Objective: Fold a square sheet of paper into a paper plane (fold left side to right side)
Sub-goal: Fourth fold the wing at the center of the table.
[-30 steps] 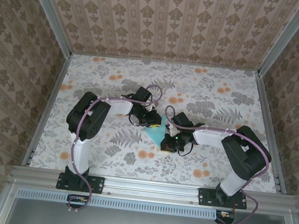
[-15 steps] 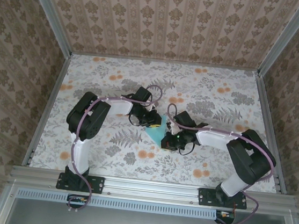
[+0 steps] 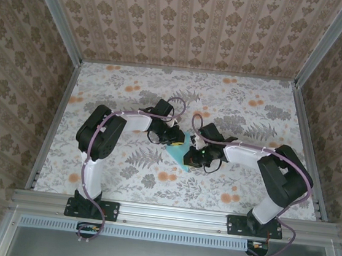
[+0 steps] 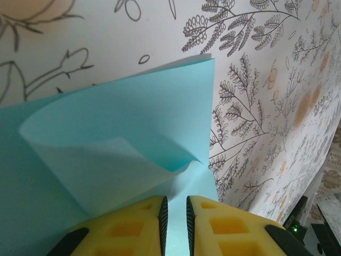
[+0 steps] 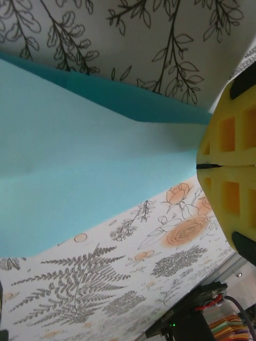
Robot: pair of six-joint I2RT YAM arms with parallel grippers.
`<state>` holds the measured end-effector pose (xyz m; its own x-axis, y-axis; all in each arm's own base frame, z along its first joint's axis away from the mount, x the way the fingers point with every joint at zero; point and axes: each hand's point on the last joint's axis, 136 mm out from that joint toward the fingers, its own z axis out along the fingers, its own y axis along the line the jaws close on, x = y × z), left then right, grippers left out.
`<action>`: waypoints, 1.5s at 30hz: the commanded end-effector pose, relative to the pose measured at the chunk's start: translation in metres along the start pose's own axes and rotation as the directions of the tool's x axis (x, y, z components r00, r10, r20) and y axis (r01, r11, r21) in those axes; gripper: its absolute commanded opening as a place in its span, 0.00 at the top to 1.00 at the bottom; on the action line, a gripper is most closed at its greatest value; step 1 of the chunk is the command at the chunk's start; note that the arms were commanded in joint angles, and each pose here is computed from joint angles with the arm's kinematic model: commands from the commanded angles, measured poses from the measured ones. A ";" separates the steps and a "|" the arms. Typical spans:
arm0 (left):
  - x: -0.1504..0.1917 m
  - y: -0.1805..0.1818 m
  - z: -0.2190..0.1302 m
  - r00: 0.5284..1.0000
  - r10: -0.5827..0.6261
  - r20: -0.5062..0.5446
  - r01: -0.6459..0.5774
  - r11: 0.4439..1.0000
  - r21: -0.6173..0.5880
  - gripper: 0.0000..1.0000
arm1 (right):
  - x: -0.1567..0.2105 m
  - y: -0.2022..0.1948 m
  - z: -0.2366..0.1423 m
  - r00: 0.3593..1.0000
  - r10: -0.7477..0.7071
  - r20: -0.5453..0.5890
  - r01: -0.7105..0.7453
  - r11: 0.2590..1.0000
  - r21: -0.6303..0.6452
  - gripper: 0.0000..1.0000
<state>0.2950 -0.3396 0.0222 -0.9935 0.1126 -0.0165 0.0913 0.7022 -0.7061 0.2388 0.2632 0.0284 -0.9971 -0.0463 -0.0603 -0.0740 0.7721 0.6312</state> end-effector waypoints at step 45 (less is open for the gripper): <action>-0.073 0.063 -0.026 0.989 0.045 0.143 -0.026 0.991 -0.131 0.78 | 0.048 -0.060 0.015 0.986 0.119 -0.114 -0.100 0.981 0.165 1.00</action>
<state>0.3369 -0.3146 0.0245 -0.9943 0.0898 -0.0582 0.1043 0.6924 -0.7139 0.2353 0.2591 0.0112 -0.9978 -0.0420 -0.0517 -0.0653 0.7716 0.6328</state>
